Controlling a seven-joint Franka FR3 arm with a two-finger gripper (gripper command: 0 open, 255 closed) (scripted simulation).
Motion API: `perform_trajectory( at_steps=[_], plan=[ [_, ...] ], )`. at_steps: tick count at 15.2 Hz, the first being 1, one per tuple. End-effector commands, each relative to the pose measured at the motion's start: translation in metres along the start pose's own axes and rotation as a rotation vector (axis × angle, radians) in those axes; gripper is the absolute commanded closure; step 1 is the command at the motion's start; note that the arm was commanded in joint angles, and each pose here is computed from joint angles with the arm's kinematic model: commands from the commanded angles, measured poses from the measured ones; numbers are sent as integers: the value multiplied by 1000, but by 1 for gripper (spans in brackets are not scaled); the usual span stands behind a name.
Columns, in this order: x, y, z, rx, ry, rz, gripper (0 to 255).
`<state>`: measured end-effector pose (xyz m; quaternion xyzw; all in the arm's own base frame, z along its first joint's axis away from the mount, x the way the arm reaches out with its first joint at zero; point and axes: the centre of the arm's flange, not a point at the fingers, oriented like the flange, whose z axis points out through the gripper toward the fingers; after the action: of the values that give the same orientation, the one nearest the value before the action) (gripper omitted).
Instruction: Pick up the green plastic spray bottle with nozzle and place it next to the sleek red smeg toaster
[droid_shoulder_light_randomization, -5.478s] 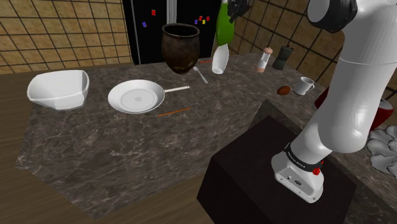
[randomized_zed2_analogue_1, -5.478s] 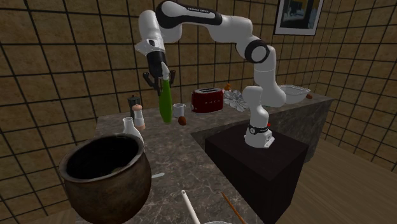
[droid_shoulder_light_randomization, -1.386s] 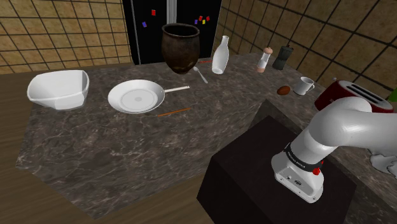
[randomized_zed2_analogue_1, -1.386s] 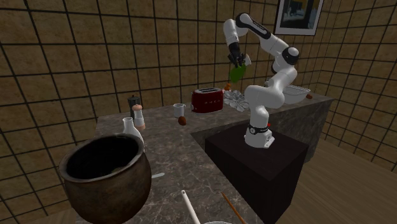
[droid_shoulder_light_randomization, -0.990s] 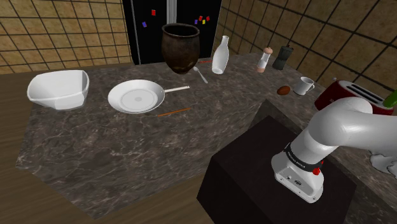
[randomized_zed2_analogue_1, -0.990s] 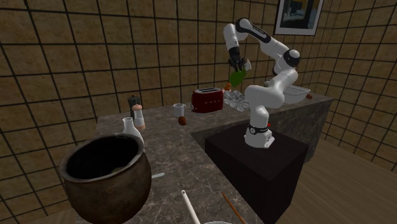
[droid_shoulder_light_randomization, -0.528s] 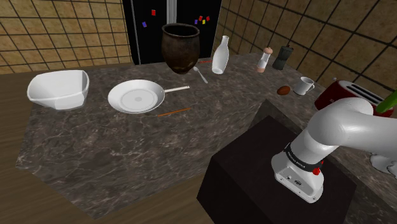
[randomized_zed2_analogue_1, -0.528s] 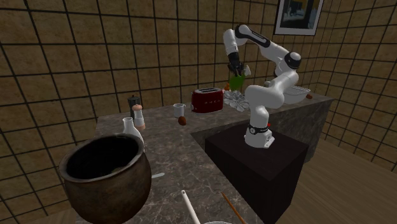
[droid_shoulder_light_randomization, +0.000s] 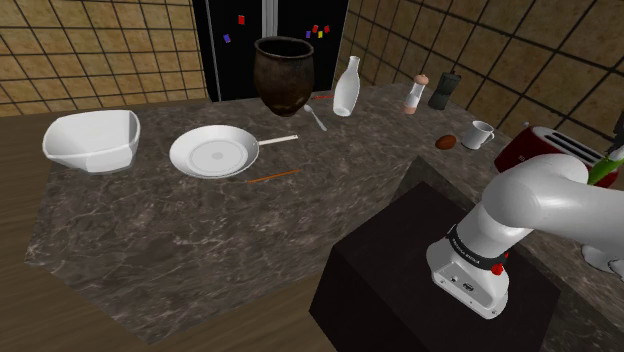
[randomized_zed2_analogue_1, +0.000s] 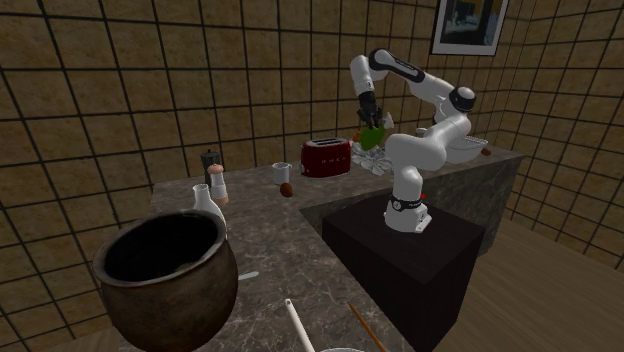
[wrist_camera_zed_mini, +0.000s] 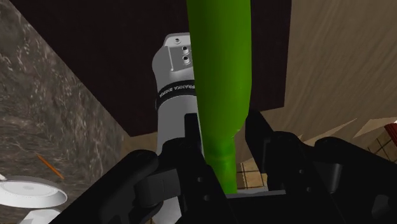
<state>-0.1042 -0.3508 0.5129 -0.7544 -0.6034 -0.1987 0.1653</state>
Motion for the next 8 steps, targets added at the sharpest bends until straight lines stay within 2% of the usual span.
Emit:
perform_trajectory(
  at_steps=[1, 8],
  plan=[
    [-5, 0, 10, 0, 0, 0, 255],
    [-24, 1, 42, 0, 0, 0, 255]
  ],
)
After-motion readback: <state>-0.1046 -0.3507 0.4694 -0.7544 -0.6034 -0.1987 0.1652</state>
